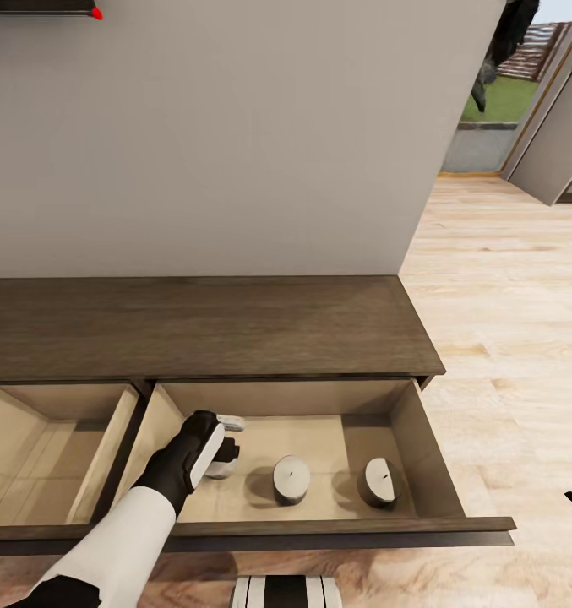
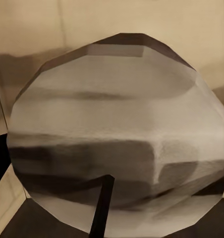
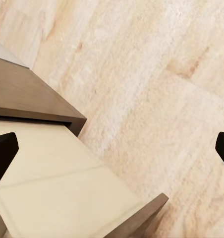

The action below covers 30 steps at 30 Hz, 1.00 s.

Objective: Place each of the two pumpkins and all three candles from the living room inside a cabinet in the living room (use any cabinet), then make sure every cabinet is closed, and position the cauldron so it is next to a table in the living room.

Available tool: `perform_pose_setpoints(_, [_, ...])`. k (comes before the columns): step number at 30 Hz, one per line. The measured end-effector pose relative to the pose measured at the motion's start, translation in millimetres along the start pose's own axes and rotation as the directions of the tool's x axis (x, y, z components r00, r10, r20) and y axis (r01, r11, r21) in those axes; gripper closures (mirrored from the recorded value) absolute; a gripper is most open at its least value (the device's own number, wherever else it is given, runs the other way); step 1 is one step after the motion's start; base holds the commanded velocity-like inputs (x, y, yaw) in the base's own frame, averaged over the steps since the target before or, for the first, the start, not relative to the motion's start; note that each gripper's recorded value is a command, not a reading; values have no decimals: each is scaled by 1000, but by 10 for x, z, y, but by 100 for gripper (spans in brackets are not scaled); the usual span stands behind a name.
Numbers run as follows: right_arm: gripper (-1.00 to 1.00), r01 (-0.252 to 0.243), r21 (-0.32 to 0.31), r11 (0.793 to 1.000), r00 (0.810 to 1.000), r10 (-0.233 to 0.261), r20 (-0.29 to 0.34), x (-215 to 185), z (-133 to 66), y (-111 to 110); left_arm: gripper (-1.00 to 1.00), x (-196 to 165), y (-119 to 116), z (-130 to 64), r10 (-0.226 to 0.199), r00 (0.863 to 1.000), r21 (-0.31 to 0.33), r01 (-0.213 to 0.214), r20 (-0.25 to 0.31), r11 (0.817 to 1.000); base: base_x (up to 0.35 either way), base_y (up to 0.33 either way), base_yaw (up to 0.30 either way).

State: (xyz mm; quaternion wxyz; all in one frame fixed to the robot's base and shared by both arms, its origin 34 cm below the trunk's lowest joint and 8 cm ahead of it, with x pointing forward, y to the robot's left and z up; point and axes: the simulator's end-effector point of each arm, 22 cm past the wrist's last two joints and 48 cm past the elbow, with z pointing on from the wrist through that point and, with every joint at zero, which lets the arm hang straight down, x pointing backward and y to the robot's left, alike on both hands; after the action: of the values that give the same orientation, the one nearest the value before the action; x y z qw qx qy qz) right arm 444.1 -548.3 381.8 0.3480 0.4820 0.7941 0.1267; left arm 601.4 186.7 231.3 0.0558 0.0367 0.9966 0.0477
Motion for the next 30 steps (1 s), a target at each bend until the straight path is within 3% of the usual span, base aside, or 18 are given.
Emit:
perform_pose_setpoints(12, [-100, 0, 1, 1000, 1000, 0, -1, 2, 0, -2, -100, 11, -4, -24, 5, 1000, 3, -5, -12, 1000, 0, 0, 0])
perform_pose_setpoints(16, [-100, 0, 1, 1000, 1000, 0, 0, -8, -3, -2, -100, -35, 3, -137, 17, 1000, 3, -17, -16, 1000, 0, 0, 0])
perform_pose_setpoints(30, [-100, 2, 1, 1000, 1000, -2, 1, -15, -4, -2, -100, -185, 5, -259, 10, 1000, 11, -10, 23, 1000, 0, 0, 0])
